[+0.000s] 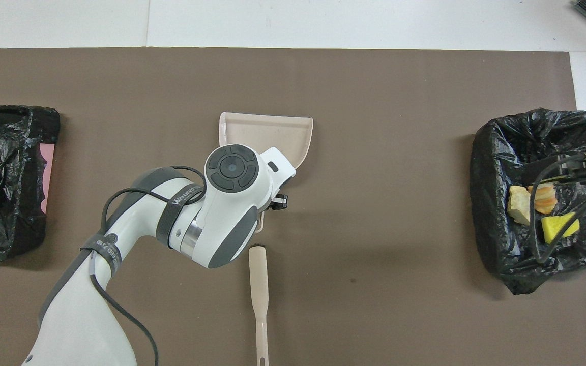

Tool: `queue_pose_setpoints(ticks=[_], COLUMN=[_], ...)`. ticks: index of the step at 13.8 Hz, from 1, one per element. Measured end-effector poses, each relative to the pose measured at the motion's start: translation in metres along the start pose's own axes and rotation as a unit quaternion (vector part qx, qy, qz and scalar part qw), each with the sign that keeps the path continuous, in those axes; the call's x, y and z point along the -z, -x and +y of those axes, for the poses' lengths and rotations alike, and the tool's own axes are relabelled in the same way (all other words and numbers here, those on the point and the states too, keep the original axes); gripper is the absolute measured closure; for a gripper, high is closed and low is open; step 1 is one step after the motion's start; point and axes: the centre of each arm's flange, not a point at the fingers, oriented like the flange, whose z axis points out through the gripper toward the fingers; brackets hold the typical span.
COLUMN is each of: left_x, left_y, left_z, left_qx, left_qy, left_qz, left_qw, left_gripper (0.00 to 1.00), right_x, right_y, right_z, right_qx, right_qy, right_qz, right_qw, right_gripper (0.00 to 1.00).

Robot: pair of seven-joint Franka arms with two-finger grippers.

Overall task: Sweep and dump trash in bin
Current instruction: 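Bring the empty dustpan back and set it on the table with the left gripper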

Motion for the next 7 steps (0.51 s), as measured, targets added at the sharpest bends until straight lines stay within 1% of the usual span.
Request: queue_pose_setpoints(ticks=[1, 2, 4, 5, 7], left_x=[0.000, 0.000, 0.001, 0.004, 0.021], left_y=[0.000, -0.001, -0.003, -0.006, -0.012], left_z=[0.000, -0.001, -0.008, -0.014, -0.034], left_qx=[0.000, 0.001, 0.006, 0.009, 0.013], left_qy=[0.000, 0.000, -0.003, -0.009, -0.028], left_qz=[0.000, 0.000, -0.001, 0.000, 0.005], left_qw=[1.000, 1.000, 1.000, 1.000, 0.999], left_gripper=[0.63, 0.57, 0.36, 0.23, 0.02], right_x=[0.000, -0.001, -0.001, -0.001, -0.001], right_y=[0.000, 0.000, 0.000, 0.000, 0.000], right_z=[0.000, 0.000, 0.001, 0.002, 0.002], right_qx=[-0.001, -0.001, -0.002, -0.003, -0.003], right_qy=[0.000, 0.000, 0.000, 0.000, 0.000], right_qz=[0.000, -0.001, 0.000, 0.000, 0.000], right_qw=[1.000, 1.000, 1.000, 1.000, 1.000], right_gripper=[0.00, 0.00, 0.00, 0.00, 0.00])
